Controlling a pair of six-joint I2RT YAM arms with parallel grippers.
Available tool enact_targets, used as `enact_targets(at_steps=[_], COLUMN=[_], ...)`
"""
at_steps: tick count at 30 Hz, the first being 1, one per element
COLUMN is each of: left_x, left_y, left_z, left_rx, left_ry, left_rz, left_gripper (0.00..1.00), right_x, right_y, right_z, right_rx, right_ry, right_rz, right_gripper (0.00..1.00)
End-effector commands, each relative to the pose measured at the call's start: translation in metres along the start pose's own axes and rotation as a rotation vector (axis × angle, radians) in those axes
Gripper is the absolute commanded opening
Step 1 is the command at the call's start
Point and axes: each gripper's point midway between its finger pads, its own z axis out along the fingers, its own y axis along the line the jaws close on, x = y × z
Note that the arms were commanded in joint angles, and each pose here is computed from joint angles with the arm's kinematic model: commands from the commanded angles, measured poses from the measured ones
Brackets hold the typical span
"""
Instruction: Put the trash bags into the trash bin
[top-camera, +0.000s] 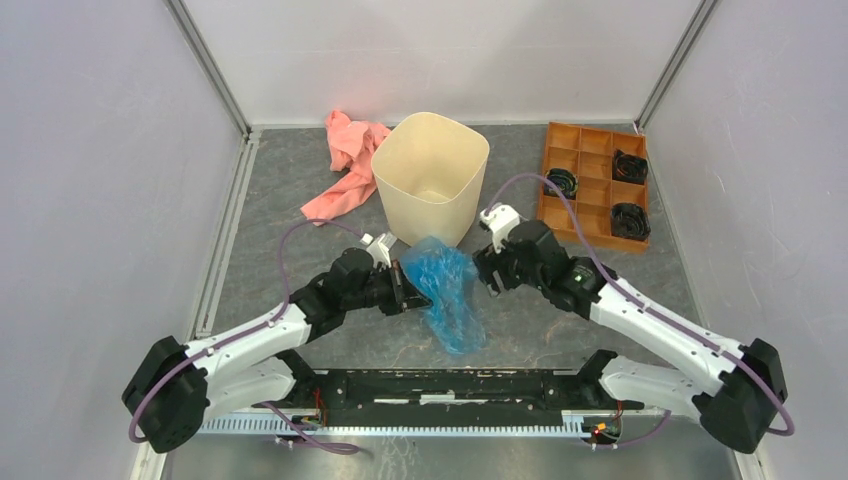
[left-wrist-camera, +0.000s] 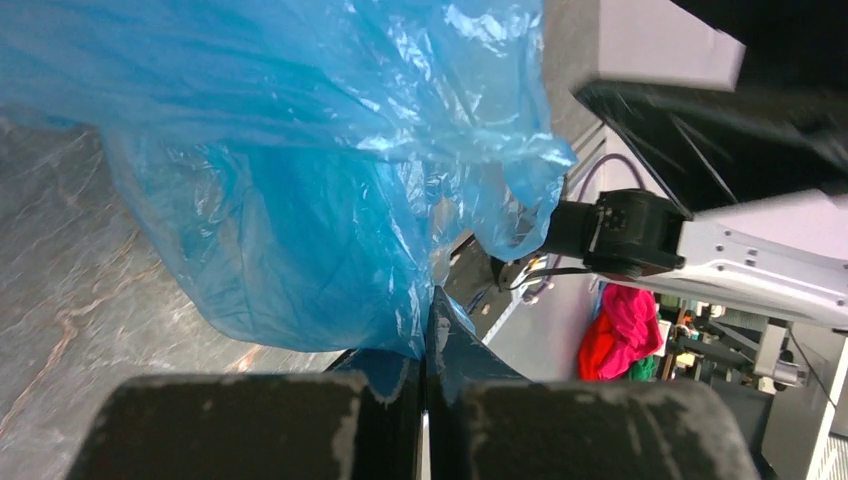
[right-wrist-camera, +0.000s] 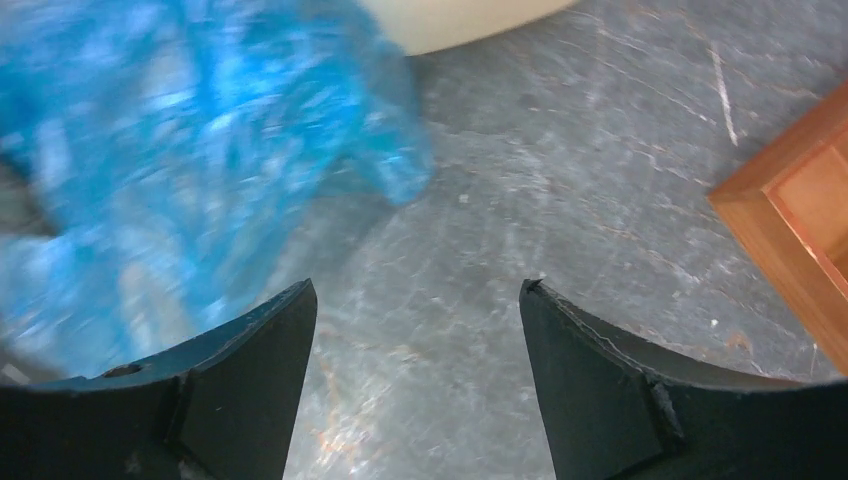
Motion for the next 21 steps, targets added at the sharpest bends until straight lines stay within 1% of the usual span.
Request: enact_targets(at_steps=[1, 3, 6, 9, 11, 13, 14, 17, 18, 20, 21], left_x=[0.004, 0.006, 0.008, 0.009, 0.009, 0.009, 0.008, 0.01, 0.011, 0.011, 0.011], left_y=[0.011, 0.011, 0.011, 0.009, 0.006, 0.003, 0.002, 0.002, 0.002, 0.001, -0.001], left_z=[-0.002, -0.003, -0.006, -0.008, -0.009, -0.011, -0.011, -0.013, -0.013, -0.014, -0.015], left_rx=[-0.067, -0.066, -0.064, -0.056, -0.045, -0.038, -0.036, -0.035, -0.033, -0.028, -0.025], left_ry=[0.033, 0.04, 0.045, 0.05, 0.05, 0.049, 0.047, 0.051, 0.053, 0.057, 0.058], left_rz=[0.035, 0.034, 0.034, 0.032, 0.033, 0.035, 0.036, 0.037, 0.036, 0.034, 0.037], left_gripper=[0.02, 0.02, 0.02, 0.02, 0.02, 0.02, 0.02, 0.02, 0.02, 0.02, 0.02], right_x=[-0.002, -0.003, -0.003, -0.006, -0.004, 0.0, 0.002, 0.007, 0.006, 0.004, -0.001], right_y=[0.024, 0.054, 0.091, 0.116, 0.126, 0.124, 0.116, 0.102, 0.102, 0.116, 0.123], right_z=[-0.027, -0.023, -0.014, -0.007, -0.003, 0.003, 0.007, 0.016, 0.019, 0.024, 0.024], right_rx=[-0.002, -0.119, -0.279, -0.348, -0.34, -0.263, -0.183, -0.03, -0.021, -0.07, -0.096], right_ry=[0.019, -0.031, -0.104, -0.162, -0.174, -0.179, -0.174, -0.162, -0.168, -0.182, -0.201], right_rz=[-0.088, -0.086, -0.043, -0.021, -0.052, -0.091, -0.106, -0.15, -0.154, -0.153, -0.144], right_gripper=[0.82, 0.83, 0.83, 0.83, 0.83, 0.82, 0.8, 0.7, 0.67, 0.64, 0.57])
